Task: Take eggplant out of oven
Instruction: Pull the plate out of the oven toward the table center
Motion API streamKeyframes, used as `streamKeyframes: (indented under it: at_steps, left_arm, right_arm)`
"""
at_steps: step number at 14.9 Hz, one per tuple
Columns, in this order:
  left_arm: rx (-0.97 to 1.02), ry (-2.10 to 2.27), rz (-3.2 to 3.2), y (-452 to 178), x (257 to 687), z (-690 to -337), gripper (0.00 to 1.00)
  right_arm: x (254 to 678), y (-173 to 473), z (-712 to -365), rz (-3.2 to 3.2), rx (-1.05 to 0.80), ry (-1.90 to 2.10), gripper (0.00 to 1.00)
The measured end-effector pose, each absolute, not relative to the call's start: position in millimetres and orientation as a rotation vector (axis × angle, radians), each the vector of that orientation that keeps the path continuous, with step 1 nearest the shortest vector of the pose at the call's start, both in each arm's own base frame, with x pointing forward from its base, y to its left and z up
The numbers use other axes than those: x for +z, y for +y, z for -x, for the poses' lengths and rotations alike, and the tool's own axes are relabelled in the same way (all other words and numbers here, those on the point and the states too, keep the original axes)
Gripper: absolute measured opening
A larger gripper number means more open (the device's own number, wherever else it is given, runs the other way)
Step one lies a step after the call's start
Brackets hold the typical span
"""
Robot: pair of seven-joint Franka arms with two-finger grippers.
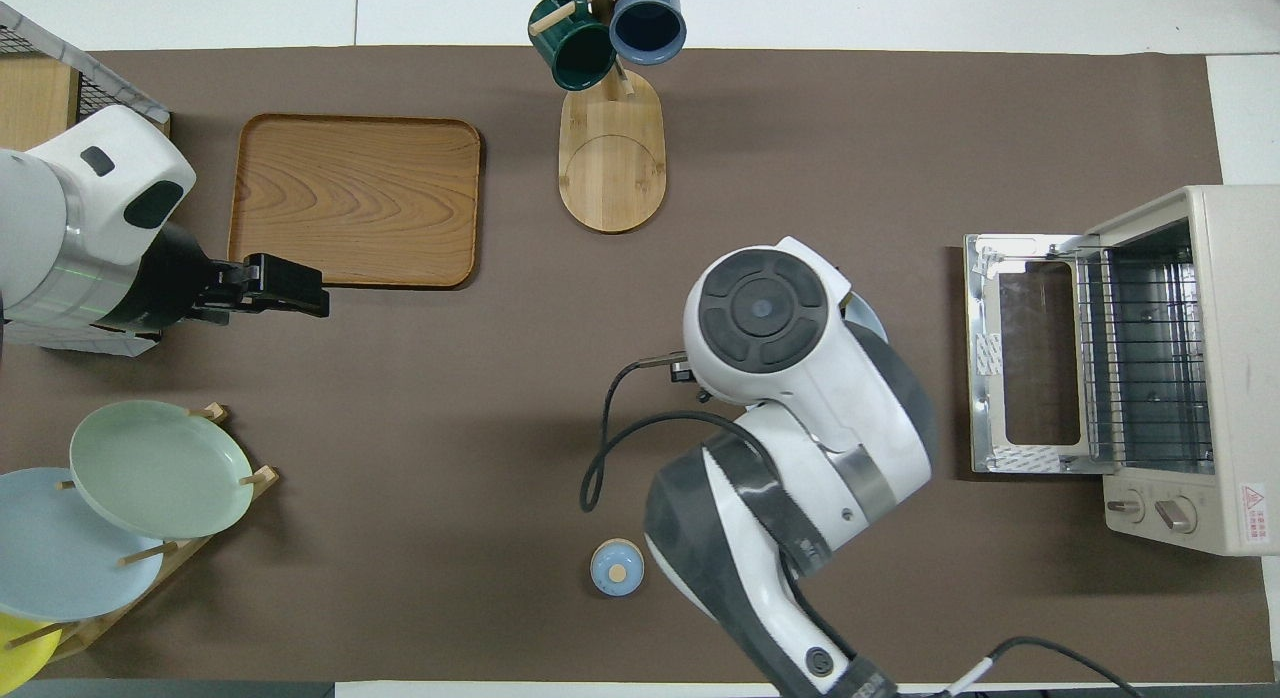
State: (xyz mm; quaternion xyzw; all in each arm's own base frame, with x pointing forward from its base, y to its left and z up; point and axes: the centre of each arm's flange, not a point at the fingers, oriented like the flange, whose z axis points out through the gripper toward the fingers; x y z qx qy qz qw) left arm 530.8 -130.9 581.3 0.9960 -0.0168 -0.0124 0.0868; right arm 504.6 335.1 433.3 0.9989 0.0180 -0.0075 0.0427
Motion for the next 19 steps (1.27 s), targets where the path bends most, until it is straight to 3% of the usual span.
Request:
streamKeyframes:
  at_steps: [6, 11, 13, 16, 19]
  left_arm:
    - [-0.014, -0.024, -2.965, -122.3, 582.5, -534.4, 1.00]
    - [0.011, -0.014, -2.962, -122.4, 583.8, -536.5, 1.00]
    - [0.012, -0.011, -2.961, -122.4, 583.6, -536.8, 1.00]
    - [0.014, -0.010, -2.960, -122.4, 583.7, -537.0, 1.00]
    - [0.015, -0.010, -2.960, -122.4, 583.7, -537.0, 1.00]
  right_arm:
    - [371.8, 469.2, -495.0, -3.082, 0.018, 0.088, 0.03]
    - [348.8, 499.9, -491.4, -3.204, 0.069, 0.014, 0.03]
    - [349.7, 498.2, -492.6, -3.202, 0.065, 0.009, 0.06]
    - [368.7, 494.7, -494.1, -3.129, 0.065, 0.050, 0.29]
    - [403.4, 478.9, -508.5, -3.098, 0.119, 0.028, 0.27]
